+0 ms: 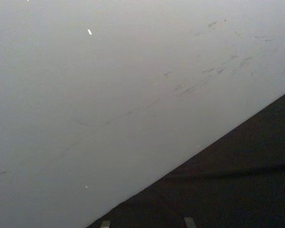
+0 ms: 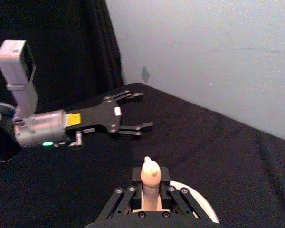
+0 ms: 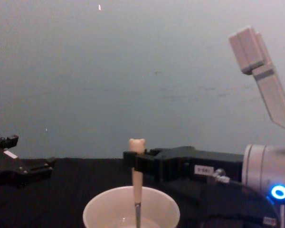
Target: Pick up the stirring spoon with one hand, stir inside the cup, then place it back in its original position.
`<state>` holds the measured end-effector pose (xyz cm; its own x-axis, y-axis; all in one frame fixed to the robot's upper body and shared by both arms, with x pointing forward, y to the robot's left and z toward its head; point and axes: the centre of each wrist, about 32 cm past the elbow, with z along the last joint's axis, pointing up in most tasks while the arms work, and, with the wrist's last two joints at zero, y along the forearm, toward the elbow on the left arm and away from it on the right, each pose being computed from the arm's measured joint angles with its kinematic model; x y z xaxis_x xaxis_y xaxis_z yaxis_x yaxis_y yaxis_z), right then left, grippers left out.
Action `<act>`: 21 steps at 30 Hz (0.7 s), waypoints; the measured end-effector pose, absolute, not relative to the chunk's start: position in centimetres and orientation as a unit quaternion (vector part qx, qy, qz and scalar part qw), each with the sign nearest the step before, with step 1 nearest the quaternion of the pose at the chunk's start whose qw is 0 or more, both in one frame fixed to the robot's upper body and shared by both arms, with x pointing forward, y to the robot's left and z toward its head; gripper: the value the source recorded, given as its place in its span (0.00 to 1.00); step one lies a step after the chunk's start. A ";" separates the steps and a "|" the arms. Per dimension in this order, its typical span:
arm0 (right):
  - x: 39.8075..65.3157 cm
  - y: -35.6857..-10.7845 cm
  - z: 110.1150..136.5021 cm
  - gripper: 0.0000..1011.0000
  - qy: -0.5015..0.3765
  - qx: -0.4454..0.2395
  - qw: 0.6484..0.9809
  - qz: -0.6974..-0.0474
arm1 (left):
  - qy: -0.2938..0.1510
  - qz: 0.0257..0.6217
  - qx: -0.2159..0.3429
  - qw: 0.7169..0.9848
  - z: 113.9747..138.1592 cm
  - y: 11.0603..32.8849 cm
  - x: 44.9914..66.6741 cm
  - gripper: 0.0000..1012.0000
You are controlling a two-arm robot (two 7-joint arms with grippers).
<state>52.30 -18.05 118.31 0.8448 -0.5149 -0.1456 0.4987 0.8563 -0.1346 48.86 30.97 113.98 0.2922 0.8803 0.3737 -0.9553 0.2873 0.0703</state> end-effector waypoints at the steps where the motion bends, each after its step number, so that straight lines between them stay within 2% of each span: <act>1: 52.3 -17.9 118.3 0.21 0.089 -0.046 0.960 -0.262 | -0.132 0.580 0.142 0.791 114.0 31.0 48.9 0.99; 11: 53.4 -15.9 118.0 0.21 0.080 -0.047 0.963 -0.254 | -0.132 0.580 0.141 0.791 114.0 31.0 48.9 0.99; 21: 55.4 -15.6 117.8 0.21 0.072 -0.048 0.956 -0.282 | -0.132 0.580 0.141 0.791 114.0 31.0 48.9 0.99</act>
<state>55.39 -15.56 117.78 0.8310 -0.5451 -0.1108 0.5313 0.8368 -0.1320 48.86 30.97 113.98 0.2923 0.8803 0.3737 -0.9552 0.2873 0.0702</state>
